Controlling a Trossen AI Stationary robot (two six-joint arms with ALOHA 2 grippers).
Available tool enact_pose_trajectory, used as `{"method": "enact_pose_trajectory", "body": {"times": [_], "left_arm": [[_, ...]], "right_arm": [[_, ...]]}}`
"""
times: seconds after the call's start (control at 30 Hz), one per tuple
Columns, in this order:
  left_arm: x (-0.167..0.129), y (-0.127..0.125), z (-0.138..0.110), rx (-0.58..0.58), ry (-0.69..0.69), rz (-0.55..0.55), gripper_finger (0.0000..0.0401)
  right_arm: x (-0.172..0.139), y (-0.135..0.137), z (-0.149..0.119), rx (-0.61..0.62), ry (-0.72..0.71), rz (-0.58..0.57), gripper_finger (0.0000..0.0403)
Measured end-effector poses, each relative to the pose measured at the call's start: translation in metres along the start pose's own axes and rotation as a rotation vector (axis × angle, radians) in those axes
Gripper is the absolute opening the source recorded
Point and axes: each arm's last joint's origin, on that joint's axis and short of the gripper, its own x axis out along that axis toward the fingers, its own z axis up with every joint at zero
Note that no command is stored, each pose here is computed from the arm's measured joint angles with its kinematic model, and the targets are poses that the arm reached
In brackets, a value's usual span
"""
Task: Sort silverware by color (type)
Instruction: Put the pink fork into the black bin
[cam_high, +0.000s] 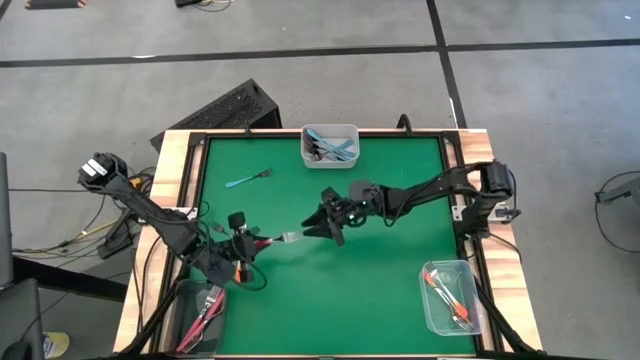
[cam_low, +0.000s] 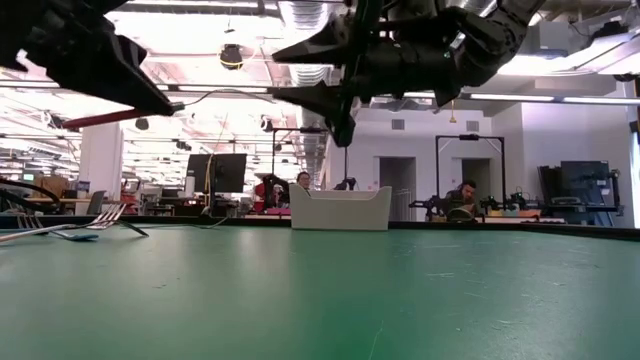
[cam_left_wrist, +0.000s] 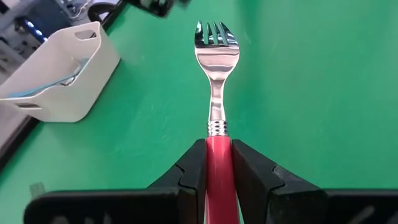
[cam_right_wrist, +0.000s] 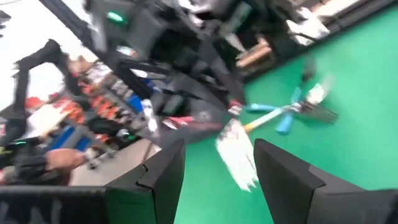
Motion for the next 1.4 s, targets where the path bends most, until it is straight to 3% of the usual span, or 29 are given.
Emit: {"method": "enact_pose_trajectory", "body": {"times": [0.1,0.37,0.83,1.07,1.27,1.4], "left_arm": [[-0.001,-0.001,-0.001,0.057,0.004,-0.001,0.0048],[-0.001,0.0,0.0,0.12,-0.015,0.036,0.0048],[-0.002,-0.002,0.01,0.161,-0.096,0.058,0.0048],[-0.002,-0.003,0.011,0.147,-0.108,0.055,0.0048],[0.001,0.0,0.012,0.058,-0.103,0.065,0.0063],[0.004,0.002,0.013,-0.029,-0.096,0.041,0.0087]], "right_arm": [[-0.004,-0.001,0.007,-0.001,0.005,0.037,0.0218],[-0.003,-0.012,-0.006,0.063,0.108,-0.019,0.0218],[0.004,-0.001,-0.006,0.026,0.028,0.011,0.0207],[0.005,0.003,-0.007,-0.046,0.027,0.025,0.0146],[0.006,0.006,-0.01,-0.203,0.035,0.045,0.0024],[0.007,0.007,-0.013,-0.365,0.05,0.033,0.0017]]}}
